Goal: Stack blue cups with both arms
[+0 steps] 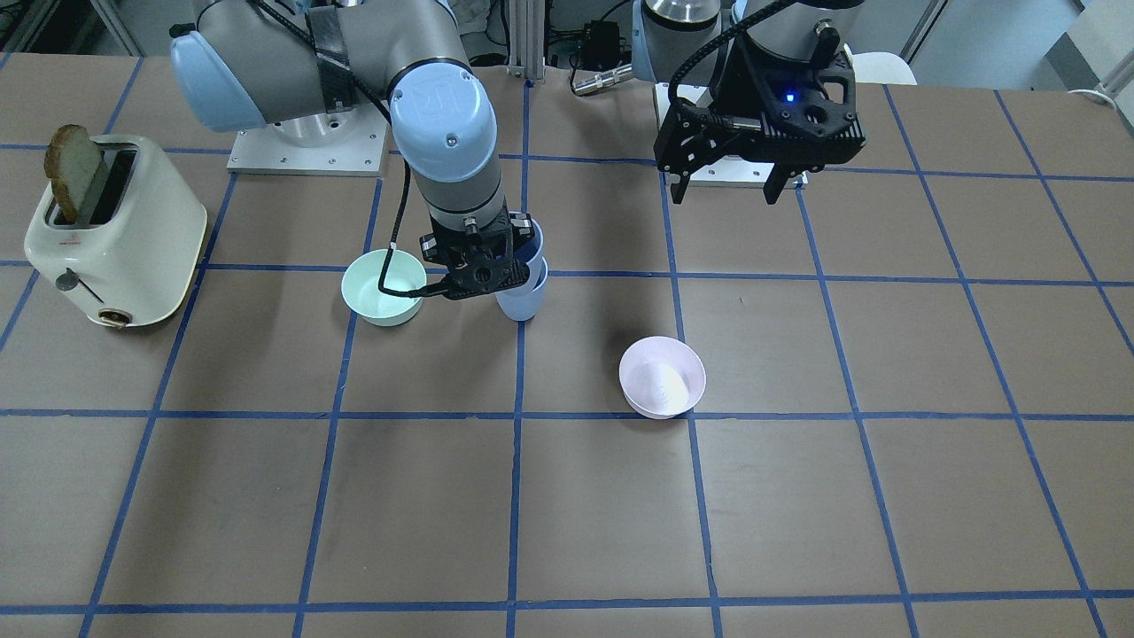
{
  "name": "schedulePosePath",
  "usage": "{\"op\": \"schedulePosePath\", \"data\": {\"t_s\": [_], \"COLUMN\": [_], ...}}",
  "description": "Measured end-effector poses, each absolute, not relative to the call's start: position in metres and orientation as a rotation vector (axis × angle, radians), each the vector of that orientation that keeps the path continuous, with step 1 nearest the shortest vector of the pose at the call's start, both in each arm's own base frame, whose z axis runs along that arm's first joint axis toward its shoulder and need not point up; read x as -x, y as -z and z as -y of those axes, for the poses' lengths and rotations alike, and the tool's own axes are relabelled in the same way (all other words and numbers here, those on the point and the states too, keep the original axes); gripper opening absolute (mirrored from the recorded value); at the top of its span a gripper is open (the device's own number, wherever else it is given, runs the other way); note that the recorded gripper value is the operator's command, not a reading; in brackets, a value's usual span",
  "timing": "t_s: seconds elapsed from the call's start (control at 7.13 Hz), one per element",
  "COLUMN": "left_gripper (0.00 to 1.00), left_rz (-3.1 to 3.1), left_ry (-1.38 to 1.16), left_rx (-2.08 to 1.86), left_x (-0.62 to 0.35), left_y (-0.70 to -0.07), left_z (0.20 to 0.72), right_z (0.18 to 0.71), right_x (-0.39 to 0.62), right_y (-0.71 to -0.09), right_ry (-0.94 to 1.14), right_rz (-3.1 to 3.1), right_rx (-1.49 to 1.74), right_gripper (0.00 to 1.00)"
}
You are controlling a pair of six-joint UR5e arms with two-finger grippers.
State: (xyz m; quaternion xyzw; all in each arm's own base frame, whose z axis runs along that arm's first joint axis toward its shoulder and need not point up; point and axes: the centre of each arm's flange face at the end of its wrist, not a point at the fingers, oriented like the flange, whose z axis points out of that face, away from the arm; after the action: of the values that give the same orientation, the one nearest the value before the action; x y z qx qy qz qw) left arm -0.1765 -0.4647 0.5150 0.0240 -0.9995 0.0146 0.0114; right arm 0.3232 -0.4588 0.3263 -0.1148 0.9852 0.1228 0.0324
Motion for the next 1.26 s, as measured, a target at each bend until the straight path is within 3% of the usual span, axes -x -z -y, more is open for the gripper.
{"op": "schedulePosePath", "data": {"t_s": [1.26], "left_gripper": [1.0], "left_rz": [3.117], "left_ry": [-0.047], "left_rx": [-0.075], "left_x": [0.176], "left_y": [-0.516], "left_z": [0.464], "right_z": [0.443], "right_x": [-0.319], "right_y": [-0.326], "right_ry": [-0.41], "right_rz": [-3.02], "right_rx": [0.329], "right_gripper": [0.0]}}
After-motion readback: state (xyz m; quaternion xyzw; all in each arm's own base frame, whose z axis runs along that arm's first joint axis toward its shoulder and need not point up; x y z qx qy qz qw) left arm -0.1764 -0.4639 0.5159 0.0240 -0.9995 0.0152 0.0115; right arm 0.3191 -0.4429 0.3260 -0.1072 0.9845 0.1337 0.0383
